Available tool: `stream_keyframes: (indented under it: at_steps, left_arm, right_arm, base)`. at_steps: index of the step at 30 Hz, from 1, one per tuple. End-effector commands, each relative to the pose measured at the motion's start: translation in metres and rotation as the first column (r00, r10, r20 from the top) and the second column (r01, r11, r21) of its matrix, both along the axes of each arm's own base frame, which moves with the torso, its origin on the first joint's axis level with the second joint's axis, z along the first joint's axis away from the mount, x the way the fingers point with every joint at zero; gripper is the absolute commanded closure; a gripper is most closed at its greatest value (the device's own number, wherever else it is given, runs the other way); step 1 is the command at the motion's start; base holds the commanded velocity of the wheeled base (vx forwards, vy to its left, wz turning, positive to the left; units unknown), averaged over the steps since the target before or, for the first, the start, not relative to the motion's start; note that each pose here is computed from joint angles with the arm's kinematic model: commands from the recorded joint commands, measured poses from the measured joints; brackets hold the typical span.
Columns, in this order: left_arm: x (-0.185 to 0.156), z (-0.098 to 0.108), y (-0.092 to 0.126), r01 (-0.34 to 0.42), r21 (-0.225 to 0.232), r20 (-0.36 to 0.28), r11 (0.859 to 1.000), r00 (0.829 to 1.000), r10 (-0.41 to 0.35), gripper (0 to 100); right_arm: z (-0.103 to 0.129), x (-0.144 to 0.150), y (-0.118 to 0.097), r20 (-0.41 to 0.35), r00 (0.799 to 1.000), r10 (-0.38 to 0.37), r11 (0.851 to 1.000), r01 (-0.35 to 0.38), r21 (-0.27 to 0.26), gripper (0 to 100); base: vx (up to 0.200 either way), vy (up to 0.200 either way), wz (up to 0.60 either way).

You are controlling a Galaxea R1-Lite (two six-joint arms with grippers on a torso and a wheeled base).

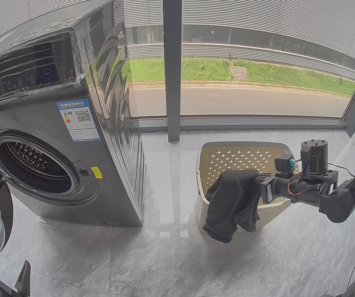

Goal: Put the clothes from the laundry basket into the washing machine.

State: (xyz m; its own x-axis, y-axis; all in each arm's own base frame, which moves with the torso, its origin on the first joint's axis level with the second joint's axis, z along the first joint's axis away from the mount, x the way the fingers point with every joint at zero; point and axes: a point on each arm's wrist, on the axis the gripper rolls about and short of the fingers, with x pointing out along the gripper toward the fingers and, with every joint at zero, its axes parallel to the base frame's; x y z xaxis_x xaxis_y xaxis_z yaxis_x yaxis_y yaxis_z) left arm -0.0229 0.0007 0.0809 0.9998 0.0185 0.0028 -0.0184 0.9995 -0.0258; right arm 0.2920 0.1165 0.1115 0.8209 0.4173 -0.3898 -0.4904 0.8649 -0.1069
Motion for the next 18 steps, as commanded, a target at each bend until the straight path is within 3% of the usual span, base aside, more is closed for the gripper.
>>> stream_keyframes:
  at_steps: [1, 5, 7, 10, 11, 13, 14, 18]
  left_arm:
    - [0.0, -0.005, 0.0, 0.0, -0.002, -0.004, 1.0, 1.0, 0.0, 0]
    - [0.0, -0.005, 0.0, 0.002, -0.002, -0.004, 1.0, 1.0, -0.002, 0]
    - [0.0, -0.005, 0.0, 0.0, 0.004, -0.004, 1.0, 1.0, 0.0, 0]
    - [0.0, -0.005, 0.0, 0.002, 0.01, -0.006, 1.0, 1.0, -0.002, 0]
    - [0.0, -0.005, 0.0, 0.003, 0.01, -0.006, 1.0, 1.0, -0.003, 0]
    - [0.0, -0.005, 0.0, 0.002, 0.01, -0.006, 1.0, 1.0, -0.002, 0]
    - [0.0, -0.005, 0.0, 0.002, 0.009, -0.004, 1.0, 1.0, -0.002, 0]
    - [0.0, -0.005, 0.0, 0.002, 0.01, -0.006, 1.0, 1.0, -0.002, 0]
  right_arm:
    - [0.06, -0.045, -0.018, 0.167, 0.986, -0.027, 0.996, 0.012, 0.091, 100]
    - [0.07, -0.062, -0.026, 0.202, 0.979, -0.034, 0.994, 0.012, 0.111, 100]
    - [0.075, -0.073, -0.032, 0.211, 0.976, -0.052, 0.989, 0.021, 0.147, 100]
    - [0.082, -0.081, -0.037, 0.182, 0.978, -0.102, 0.962, 0.05, 0.27, 100]
    - [0.086, -0.084, -0.039, 0.171, 0.978, -0.121, 0.945, 0.06, 0.321, 100]
    - [0.088, -0.086, -0.04, 0.168, 0.978, -0.126, 0.938, 0.062, 0.342, 100]
    - [0.094, -0.091, -0.042, 0.17, 0.976, -0.138, 0.924, 0.065, 0.377, 100]
    - [0.099, -0.096, -0.045, 0.196, 0.967, -0.163, 0.918, 0.076, 0.389, 100]
  base:
    - [0.0, 0.0, 0.0]
    - [0.0, 0.0, 0.0]
    - [0.0, 0.0, 0.0]
    - [0.0, 0.0, 0.0]
    - [0.0, 0.0, 0.0]
    - [0.0, 0.0, 0.0]
    - [0.0, 0.0, 0.0]
    - [0.0, 0.0, 0.0]
